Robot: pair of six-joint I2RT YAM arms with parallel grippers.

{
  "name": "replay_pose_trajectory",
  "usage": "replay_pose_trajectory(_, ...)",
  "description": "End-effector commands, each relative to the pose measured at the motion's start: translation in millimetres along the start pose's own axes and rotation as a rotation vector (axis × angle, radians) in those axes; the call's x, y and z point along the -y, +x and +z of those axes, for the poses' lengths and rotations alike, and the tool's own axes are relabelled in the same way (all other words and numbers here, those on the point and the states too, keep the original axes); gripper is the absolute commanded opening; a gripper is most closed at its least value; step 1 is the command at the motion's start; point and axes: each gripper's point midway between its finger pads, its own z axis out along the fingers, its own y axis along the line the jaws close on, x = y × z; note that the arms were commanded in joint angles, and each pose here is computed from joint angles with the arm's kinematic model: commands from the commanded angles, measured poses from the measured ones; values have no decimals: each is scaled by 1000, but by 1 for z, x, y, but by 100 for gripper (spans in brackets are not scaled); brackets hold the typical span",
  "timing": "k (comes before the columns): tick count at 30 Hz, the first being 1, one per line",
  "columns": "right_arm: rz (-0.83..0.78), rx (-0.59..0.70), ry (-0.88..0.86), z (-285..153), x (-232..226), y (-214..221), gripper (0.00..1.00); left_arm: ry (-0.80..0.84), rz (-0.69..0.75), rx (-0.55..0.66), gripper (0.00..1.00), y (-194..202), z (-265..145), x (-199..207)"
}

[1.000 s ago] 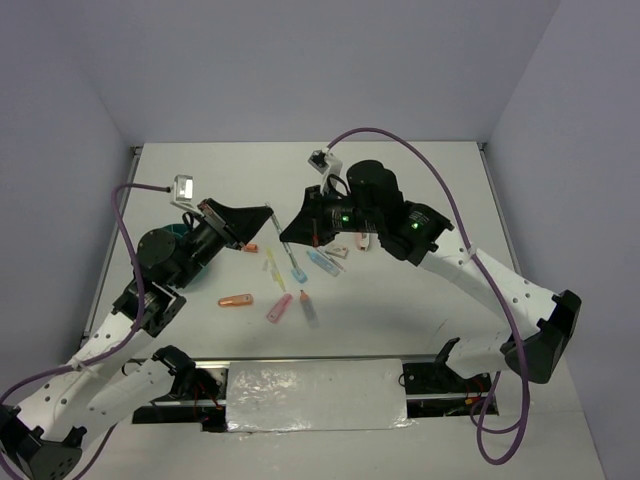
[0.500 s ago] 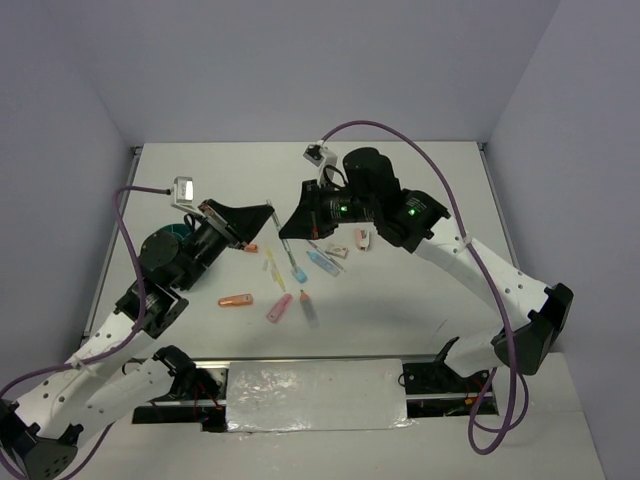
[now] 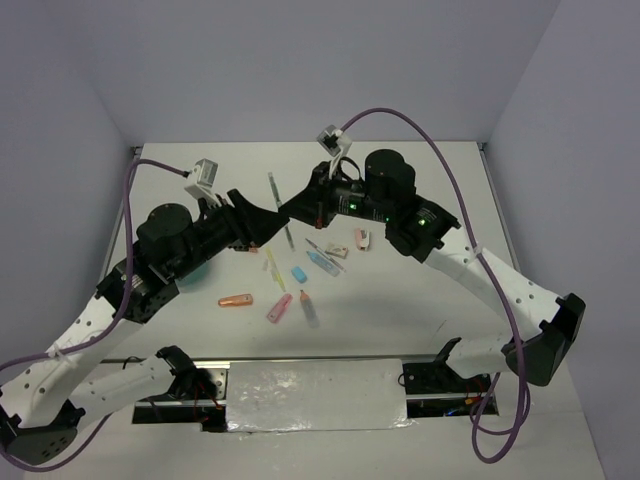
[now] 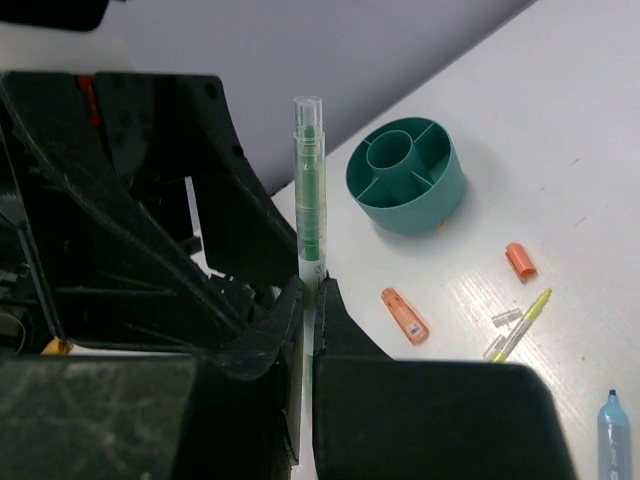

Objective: Sort the stationery into containers
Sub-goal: Close the pen cap on the pen, then place the pen in the storage box.

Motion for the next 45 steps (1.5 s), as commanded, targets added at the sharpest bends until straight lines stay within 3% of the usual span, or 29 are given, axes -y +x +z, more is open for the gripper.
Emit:
replay_pose_trajectory(1, -101, 69, -58, -9, -18, -15, 0, 33, 39, -6, 63, -9, -5, 15)
replay_pose_trajectory(6, -122, 28, -67, -12, -21, -3, 0, 36, 40, -5, 63, -10, -2, 17)
replay_pose_trajectory(11, -128, -11, -67, -16, -19, 11, 0, -15, 57, 82, 62, -28, -10, 10)
replay_pose_trajectory(22, -155, -99, -152, -12, -37, 33, 0, -20, 68, 86, 52, -28, -5, 7)
replay_pose_trajectory(28, -153, -90, -167, -11, -41, 28, 0, -29, 72, 50, 6, -20, -1, 4)
replay_pose_trajectory(29, -154, -90, -153, -9, -38, 28, 3, -31, 76, 48, 0, -20, 0, 4)
replay_pose_trajectory(30, -152, -91, -137, -9, -35, 29, 17, -48, 83, 47, 0, -20, 1, 0)
replay_pose_trajectory(31, -147, -93, -112, -9, -30, 30, 73, -70, 106, 49, 0, -22, 2, -3)
replay_pose_trajectory(32, -150, -73, -50, -12, -17, 25, 100, -147, 130, 63, 0, -26, 1, -17)
replay_pose_trajectory(34, -122, -67, 47, -20, 6, 27, 100, -319, 204, 101, 0, -41, -1, -44)
replay_pose_trajectory(36, -88, 24, 207, -46, 39, 9, 100, -616, 271, 105, 0, -46, -18, -97)
replay_pose_trajectory(37, -67, 21, 270, -54, 57, 18, 100, -822, 313, 195, 0, -66, -28, -127)
replay_pose_trajectory(40, -22, 79, 406, -89, 87, 20, 100, -1138, 371, 328, 0, -100, -58, -178)
replay_pose_trajectory(45, 9, 65, 414, -110, 85, 42, 100, -1382, 270, 498, 1, -152, -105, -246)
